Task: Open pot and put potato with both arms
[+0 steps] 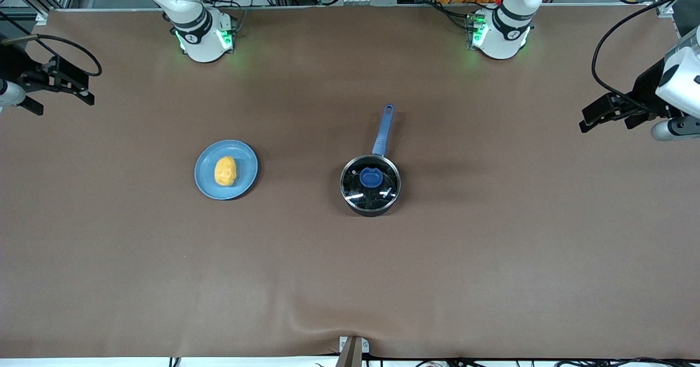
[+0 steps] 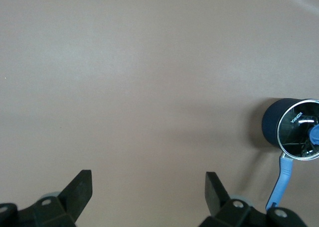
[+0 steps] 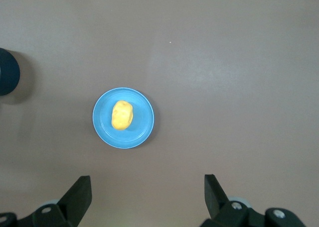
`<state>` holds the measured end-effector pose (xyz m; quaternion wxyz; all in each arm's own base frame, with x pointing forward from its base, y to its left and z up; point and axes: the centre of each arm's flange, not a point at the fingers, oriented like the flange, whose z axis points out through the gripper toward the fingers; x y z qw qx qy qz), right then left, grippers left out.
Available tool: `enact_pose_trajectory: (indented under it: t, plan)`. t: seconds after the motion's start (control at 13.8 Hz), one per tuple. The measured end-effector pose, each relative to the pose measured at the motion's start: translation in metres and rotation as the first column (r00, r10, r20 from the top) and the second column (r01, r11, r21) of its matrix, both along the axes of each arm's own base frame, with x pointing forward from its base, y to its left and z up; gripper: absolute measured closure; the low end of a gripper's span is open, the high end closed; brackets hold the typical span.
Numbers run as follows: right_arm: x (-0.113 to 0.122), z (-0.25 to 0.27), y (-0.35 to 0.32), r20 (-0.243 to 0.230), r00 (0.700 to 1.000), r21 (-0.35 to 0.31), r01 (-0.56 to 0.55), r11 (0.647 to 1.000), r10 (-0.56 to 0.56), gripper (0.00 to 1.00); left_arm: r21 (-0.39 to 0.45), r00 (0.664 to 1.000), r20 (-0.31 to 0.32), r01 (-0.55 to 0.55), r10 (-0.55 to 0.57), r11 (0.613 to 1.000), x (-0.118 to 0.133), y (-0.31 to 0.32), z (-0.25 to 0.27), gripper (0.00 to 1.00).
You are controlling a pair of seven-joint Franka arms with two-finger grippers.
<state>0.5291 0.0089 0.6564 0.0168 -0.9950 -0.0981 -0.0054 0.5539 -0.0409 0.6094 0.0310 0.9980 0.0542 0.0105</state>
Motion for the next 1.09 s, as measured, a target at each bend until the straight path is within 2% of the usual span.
enact_pose_trajectory:
  t: [0.8,1.09]
  plan:
    - [0.0,-0.002,0.001,-0.009,1.0,0.0,0.0,1.0,0.0,0.0,0.0,1.0,-0.023,0.001,-0.001,1.0,0.001,-0.001,-0.012,0.0]
    - [0.0,-0.002,0.004,-0.009,1.0,0.0,-0.006,1.0,0.006,0.0,-0.011,0.999,-0.035,0.003,-0.003,1.0,0.019,-0.008,-0.048,0.0]
